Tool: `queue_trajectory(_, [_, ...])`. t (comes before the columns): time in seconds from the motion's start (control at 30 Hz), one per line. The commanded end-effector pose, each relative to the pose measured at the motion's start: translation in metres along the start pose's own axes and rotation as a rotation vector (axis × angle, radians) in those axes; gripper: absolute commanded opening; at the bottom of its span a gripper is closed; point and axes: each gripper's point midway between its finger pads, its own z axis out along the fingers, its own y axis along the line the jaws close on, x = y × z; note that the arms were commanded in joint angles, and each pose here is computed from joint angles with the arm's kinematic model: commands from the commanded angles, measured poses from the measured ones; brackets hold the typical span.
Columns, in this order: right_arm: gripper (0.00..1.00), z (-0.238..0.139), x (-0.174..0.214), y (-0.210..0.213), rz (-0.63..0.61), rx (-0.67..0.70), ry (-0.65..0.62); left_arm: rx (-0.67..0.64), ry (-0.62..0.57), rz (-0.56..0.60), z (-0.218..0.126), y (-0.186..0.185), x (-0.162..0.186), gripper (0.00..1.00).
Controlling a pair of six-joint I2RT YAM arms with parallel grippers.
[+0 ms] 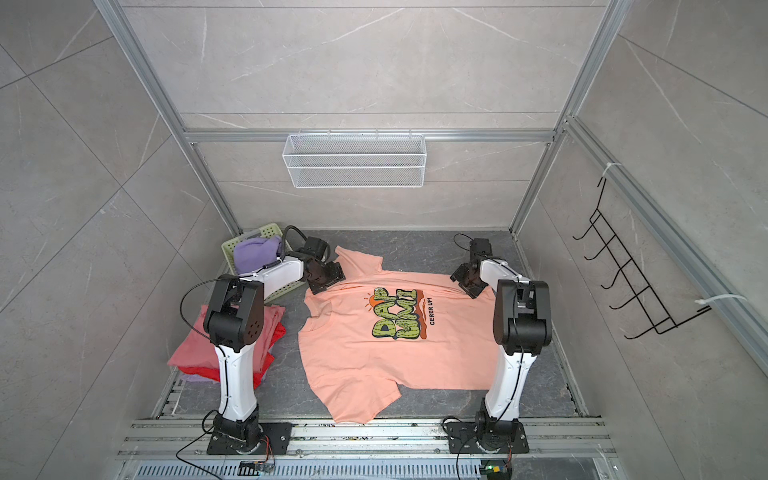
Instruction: Fold and stack the t-shirts
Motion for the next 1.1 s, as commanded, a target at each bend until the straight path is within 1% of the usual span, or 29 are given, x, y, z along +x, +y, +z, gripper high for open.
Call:
queue_trajectory(0.0, [0.64, -0.023, -0.027, 0.014, -0.019, -0.029, -0.091, 0.048, -0.108, 0.106, -0.040, -0.031, -0.035, 0.81])
queue_trajectory(0.17, [0.65, -0.032, -0.068, 0.034, 0.001, -0.048, -0.173, -0.011, -0.158, 0.182, -0.029, -0.042, -0.075, 0.82])
queue_trajectory(0.27, [0.65, -0.033, -0.088, 0.034, 0.016, -0.032, -0.219, -0.047, -0.192, 0.236, -0.021, -0.047, -0.097, 0.82])
queue_trajectory(0.3, [0.65, -0.033, -0.094, 0.033, 0.021, -0.031, -0.229, -0.065, -0.187, 0.247, -0.009, -0.044, -0.100, 0.82])
queue_trajectory(0.33, [0.65, -0.032, -0.099, 0.032, 0.027, -0.033, -0.237, -0.075, -0.190, 0.258, -0.004, -0.042, -0.104, 0.82])
queue_trajectory(0.47, [0.66, -0.033, -0.116, 0.023, 0.055, -0.032, -0.256, -0.080, -0.200, 0.255, 0.006, -0.035, -0.117, 0.81])
queue_trajectory(0.63, [0.67, -0.030, -0.127, 0.004, 0.073, -0.004, -0.251, -0.055, -0.199, 0.259, 0.020, -0.033, -0.119, 0.81])
queue_trajectory(0.73, [0.67, -0.026, -0.129, -0.007, 0.079, 0.018, -0.233, -0.044, -0.179, 0.257, 0.031, -0.031, -0.115, 0.81])
queue_trajectory(0.9, [0.67, -0.016, -0.127, -0.018, 0.065, 0.041, -0.198, -0.072, -0.138, 0.247, 0.048, -0.018, -0.104, 0.79])
queue_trajectory(1.07, [0.67, -0.011, -0.130, -0.029, 0.069, 0.071, -0.186, -0.047, -0.124, 0.255, 0.060, -0.020, -0.101, 0.76])
